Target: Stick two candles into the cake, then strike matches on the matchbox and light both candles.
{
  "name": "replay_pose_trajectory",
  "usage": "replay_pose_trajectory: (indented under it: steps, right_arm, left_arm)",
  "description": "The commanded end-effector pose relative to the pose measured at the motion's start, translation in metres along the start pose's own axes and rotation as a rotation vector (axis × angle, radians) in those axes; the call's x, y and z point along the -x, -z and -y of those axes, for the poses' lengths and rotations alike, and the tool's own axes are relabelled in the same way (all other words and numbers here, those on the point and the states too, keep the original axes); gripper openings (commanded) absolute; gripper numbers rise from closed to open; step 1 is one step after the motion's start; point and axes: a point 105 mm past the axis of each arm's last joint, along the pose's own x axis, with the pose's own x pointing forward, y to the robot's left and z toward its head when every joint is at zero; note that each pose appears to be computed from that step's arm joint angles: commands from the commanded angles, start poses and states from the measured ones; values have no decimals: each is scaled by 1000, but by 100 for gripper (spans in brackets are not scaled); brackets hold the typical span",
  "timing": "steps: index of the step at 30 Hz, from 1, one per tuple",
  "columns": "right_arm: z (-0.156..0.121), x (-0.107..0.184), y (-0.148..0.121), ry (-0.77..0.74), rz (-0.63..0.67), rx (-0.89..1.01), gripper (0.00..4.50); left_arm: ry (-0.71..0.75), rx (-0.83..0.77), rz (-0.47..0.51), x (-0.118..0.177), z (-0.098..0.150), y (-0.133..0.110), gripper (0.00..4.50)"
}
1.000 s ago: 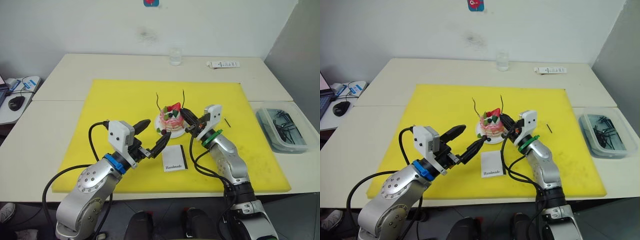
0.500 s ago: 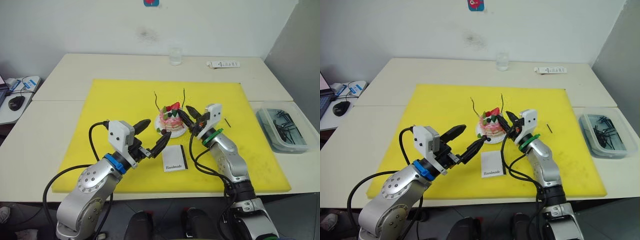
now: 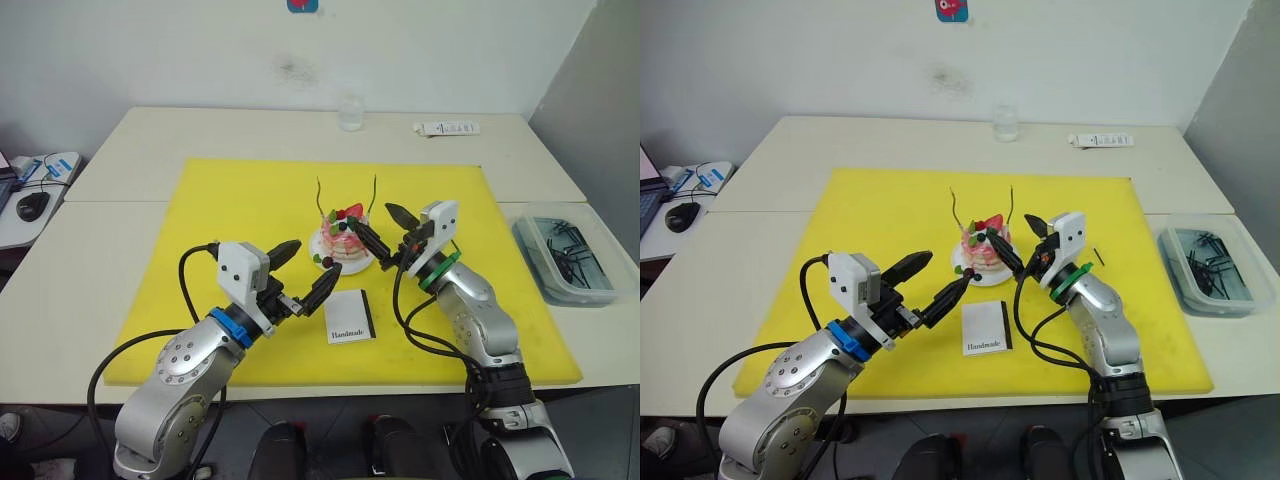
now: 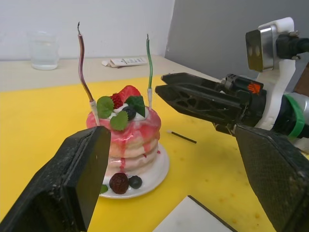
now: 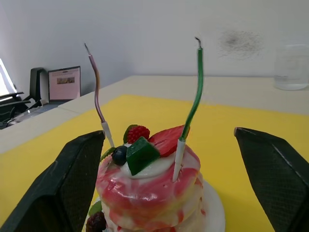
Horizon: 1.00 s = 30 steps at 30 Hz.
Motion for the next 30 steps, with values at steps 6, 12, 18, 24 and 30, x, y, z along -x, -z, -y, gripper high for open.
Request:
replay_pose_trajectory:
  steps: [6, 12, 18, 24, 30]
  right_arm:
    - [1, 58, -20, -156, -171, 116, 449]
    - [-11, 76, -9, -311, -373, 229, 249]
    - [-18, 74, 7, -385, -515, 365, 34]
    - [-24, 74, 12, -408, -531, 369, 3]
    - [-30, 81, 23, -430, -573, 365, 3]
  left_arm:
    - [115, 103, -140, 32, -11, 6, 450]
    - [256, 430, -367, 55, -27, 1, 450]
    - [364, 793, -583, 54, -21, -6, 450]
    - [371, 930, -656, 32, -20, 5, 450]
    - [388, 1007, -732, 20, -4, 31, 450]
